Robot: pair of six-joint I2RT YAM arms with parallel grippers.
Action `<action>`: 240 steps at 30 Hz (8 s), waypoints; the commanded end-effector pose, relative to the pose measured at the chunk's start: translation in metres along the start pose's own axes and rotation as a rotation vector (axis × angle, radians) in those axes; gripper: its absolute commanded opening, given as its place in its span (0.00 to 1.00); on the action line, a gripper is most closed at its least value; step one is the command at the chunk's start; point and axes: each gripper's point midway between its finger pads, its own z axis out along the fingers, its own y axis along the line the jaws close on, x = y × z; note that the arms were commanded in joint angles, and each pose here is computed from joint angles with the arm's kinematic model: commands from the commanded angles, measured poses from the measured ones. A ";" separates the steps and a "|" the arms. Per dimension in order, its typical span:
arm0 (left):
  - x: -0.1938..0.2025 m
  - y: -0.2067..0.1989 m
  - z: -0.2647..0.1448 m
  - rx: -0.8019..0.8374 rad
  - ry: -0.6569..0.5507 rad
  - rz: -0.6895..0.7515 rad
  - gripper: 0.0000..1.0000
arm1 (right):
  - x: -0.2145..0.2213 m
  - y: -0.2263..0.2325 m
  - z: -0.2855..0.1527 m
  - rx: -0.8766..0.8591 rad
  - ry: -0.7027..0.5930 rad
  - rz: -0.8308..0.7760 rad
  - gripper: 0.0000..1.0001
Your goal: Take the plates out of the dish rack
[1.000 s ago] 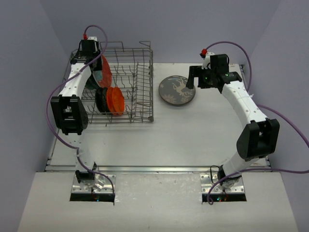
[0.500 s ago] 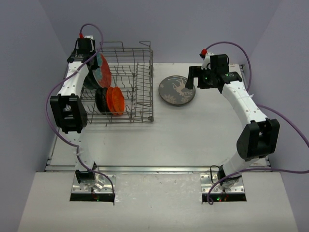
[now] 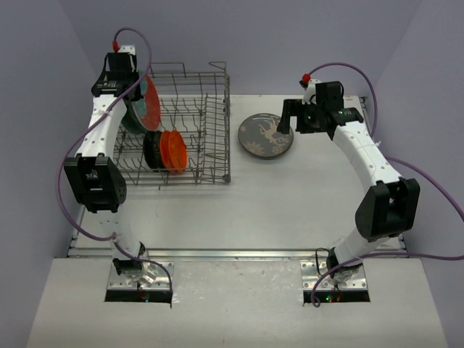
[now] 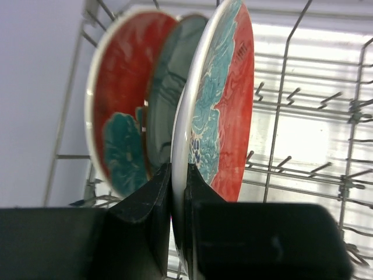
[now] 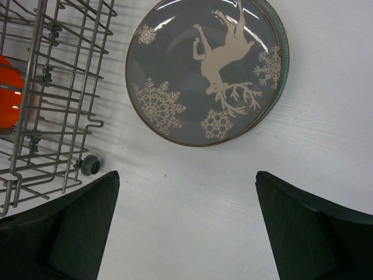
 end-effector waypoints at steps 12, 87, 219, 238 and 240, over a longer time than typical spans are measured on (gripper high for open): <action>-0.160 -0.052 -0.231 0.528 -0.629 -0.076 0.00 | -0.052 0.080 -0.063 -0.382 -0.218 -0.038 0.99; -0.048 -0.147 -0.238 1.015 -0.232 -0.154 1.00 | -0.032 -0.032 0.065 -0.543 0.023 0.529 0.00; -0.038 -0.165 -0.327 1.312 -0.297 -0.014 0.00 | -0.065 0.149 -0.119 -0.768 -0.304 -0.151 0.99; 0.017 -0.186 -0.300 1.462 -0.037 -0.086 0.00 | -0.039 0.200 -0.064 -0.820 -0.067 -0.032 0.38; 0.018 -0.186 -0.298 1.454 -0.035 -0.086 0.00 | -0.038 0.201 -0.065 -0.829 -0.056 -0.012 0.19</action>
